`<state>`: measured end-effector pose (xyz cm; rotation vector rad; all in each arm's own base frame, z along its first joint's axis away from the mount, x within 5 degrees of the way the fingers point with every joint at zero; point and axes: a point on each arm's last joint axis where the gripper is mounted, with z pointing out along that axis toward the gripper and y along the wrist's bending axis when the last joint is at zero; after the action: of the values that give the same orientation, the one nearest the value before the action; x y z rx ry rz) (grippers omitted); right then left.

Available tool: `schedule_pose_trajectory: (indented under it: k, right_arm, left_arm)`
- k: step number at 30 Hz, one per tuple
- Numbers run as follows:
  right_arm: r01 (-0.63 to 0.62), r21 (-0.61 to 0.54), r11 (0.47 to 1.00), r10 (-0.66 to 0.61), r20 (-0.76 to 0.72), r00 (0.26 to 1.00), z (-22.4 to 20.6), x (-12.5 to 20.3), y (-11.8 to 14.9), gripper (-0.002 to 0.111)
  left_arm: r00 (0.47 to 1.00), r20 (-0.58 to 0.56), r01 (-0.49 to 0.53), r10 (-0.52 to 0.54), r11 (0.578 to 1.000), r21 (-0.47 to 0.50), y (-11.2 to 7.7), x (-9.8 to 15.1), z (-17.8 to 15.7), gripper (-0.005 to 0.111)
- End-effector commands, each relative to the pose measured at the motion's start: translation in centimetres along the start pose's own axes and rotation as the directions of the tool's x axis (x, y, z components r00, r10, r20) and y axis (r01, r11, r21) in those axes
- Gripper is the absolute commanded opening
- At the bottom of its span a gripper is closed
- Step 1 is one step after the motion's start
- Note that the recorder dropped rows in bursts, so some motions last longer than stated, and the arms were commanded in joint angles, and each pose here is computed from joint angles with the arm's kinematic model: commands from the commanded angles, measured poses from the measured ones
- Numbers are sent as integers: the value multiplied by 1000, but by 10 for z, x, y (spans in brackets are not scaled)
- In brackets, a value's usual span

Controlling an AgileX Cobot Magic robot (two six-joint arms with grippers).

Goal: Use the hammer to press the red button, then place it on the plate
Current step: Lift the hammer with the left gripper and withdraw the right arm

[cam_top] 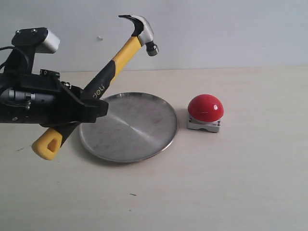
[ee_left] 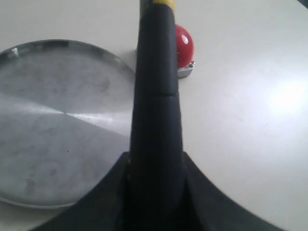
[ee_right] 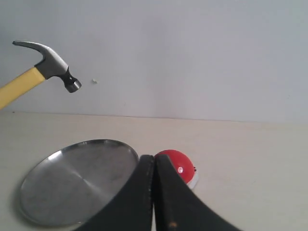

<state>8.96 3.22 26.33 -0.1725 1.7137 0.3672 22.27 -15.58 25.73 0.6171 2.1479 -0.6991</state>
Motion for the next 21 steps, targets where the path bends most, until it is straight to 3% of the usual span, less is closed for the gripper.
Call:
schedule_pose_trajectory:
  k: [1, 6, 12, 16, 19, 21]
  right_arm:
    - [-23, -5, 1000, 23, -1, 1000, -6, 13, -1, 0]
    - [-23, -3, 1000, 23, -2, 1000, -11, 31, -3, 0]
    - [-99, 17, 995, 96, 129, 987, -24, 59, -11, 0]
    - [-80, -1, 997, 79, 194, 978, -31, 57, -10, 0]
    - [-80, 1, 997, 79, 200, 977, -31, 57, -10, 0]
    - [-80, -3, 997, 79, 191, 978, -31, 58, -10, 0]
  left_arm:
    - [997, 77, 4, -5, 1000, 12, -17, -6, -6, 0]
    - [996, 90, -25, 22, 999, 32, -34, -4, -2, 0]
    - [992, 104, -74, 72, 997, 13, -50, -1, 0, 0]
    - [991, 106, -88, 86, 996, 13, -56, 0, 1, 0]
    - [988, 110, -101, 105, 994, -40, -59, 2, 6, 0]
    - [989, 105, -92, 107, 986, -135, -58, 8, 18, 0]
